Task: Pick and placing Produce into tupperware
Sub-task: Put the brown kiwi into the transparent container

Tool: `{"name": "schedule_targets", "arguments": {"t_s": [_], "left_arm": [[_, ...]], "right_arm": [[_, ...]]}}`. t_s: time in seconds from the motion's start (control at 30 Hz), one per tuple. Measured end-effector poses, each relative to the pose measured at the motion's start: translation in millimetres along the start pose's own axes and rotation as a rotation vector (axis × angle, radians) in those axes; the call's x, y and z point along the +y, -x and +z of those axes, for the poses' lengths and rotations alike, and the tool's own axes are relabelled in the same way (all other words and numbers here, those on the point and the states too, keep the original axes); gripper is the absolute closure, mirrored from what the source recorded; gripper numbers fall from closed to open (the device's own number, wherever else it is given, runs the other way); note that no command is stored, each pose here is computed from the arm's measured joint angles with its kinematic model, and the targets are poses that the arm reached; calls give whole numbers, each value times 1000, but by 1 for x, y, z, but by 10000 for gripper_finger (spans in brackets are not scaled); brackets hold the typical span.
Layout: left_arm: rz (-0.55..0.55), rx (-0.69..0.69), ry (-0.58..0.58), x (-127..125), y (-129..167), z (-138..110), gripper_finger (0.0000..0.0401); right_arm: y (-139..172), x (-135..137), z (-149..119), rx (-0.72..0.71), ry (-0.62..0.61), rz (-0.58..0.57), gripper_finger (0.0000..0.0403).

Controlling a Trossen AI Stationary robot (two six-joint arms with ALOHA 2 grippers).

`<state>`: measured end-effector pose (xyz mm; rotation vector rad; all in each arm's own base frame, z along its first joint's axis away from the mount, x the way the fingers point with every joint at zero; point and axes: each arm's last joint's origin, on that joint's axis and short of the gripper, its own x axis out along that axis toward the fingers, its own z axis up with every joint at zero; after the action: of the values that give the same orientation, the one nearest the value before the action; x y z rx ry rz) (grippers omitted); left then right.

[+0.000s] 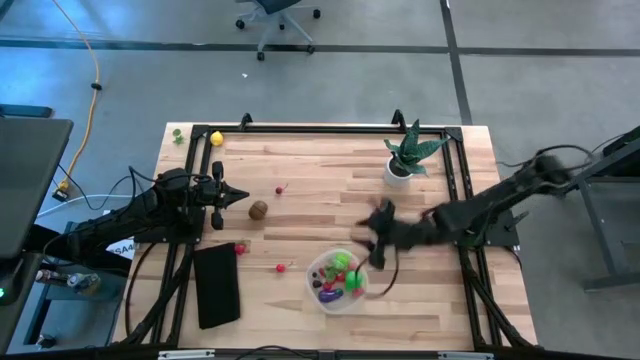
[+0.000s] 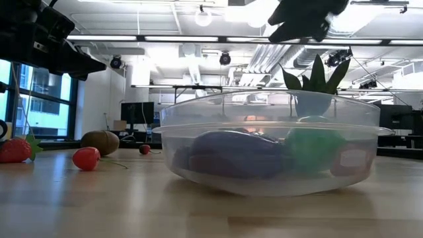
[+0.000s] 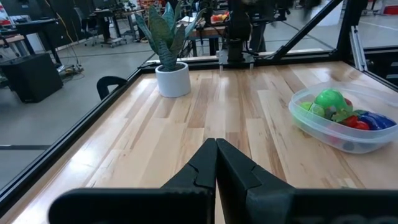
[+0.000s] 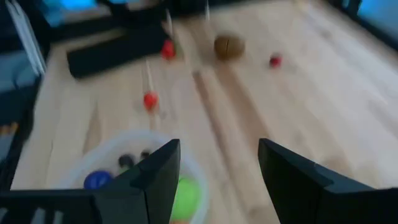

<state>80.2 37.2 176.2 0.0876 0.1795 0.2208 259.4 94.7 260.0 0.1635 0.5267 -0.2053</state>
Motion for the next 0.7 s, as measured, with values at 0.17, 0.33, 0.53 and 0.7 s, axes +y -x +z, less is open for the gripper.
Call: {"name": "schedule_targets", "arguments": {"t_s": [0.17, 0.33, 0.53, 0.7], "left_arm": [[0, 0, 0, 0, 0, 0, 400], [0, 0, 0, 0, 0, 0, 400], [0, 0, 0, 0, 0, 0, 400], [0, 0, 0, 0, 0, 0, 400]], "right_arm": [[13, -57, 1, -88, 70, 34, 203], [28, -89, 4, -118, 193, 62, 246], [46, -100, 3, -100, 245, 89, 311], [53, -101, -5, -30, 230, 99, 350]]}}
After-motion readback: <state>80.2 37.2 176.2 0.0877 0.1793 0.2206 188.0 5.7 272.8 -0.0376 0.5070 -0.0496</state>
